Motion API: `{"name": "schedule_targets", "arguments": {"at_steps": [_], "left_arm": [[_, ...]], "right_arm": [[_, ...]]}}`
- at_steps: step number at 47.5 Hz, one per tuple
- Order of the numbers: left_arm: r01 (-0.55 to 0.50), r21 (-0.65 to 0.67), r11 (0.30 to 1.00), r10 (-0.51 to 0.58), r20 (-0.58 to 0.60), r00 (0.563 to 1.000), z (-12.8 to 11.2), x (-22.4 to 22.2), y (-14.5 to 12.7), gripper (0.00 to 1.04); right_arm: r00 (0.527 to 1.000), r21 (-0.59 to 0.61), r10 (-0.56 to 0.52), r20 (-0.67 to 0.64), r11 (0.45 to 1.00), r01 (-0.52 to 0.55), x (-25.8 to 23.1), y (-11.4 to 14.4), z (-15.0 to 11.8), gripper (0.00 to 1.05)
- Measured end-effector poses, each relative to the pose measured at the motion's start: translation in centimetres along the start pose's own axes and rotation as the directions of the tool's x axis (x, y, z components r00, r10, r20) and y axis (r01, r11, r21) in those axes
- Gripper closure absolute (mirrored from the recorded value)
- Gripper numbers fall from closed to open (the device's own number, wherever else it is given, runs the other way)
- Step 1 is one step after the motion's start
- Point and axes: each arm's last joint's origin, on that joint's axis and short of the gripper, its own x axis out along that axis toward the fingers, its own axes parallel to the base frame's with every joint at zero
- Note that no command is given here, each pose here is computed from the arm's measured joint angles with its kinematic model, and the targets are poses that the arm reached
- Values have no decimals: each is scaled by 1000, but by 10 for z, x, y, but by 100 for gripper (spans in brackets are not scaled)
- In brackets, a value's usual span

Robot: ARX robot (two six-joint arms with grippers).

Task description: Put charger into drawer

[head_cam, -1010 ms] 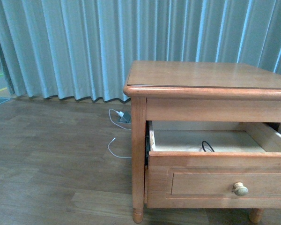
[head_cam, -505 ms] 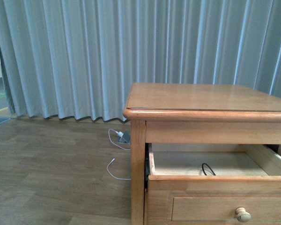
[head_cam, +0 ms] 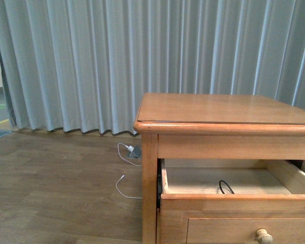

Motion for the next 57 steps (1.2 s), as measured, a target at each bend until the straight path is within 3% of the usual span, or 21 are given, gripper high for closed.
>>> {"name": "schedule_targets", "arguments": {"at_steps": [22, 41, 44, 48, 57], "left_arm": [[0, 0, 1000, 0, 7, 1000, -20, 0, 0, 101], [-1, 0, 1000, 1, 11, 1000, -20, -1, 0, 100], [-1, 0, 1000, 1, 11, 1000, -20, -1, 0, 87], [-1, 0, 1000, 1, 11, 1000, -20, -1, 0, 65], [-1, 0, 1000, 1, 11, 1000, -20, -1, 0, 35]], "right_arm": [[1000, 0, 0, 0, 1000, 0, 0, 0, 0, 8], [1000, 0, 0, 0, 1000, 0, 0, 0, 0, 8], [1000, -5, -12, -5, 1000, 12, 0, 0, 0, 8], [980, -62, -109, -165, 993, 100, 3, 1, -8, 8], [940, -58, -4, -342, 998, -17, 25, 2, -15, 8]]}}
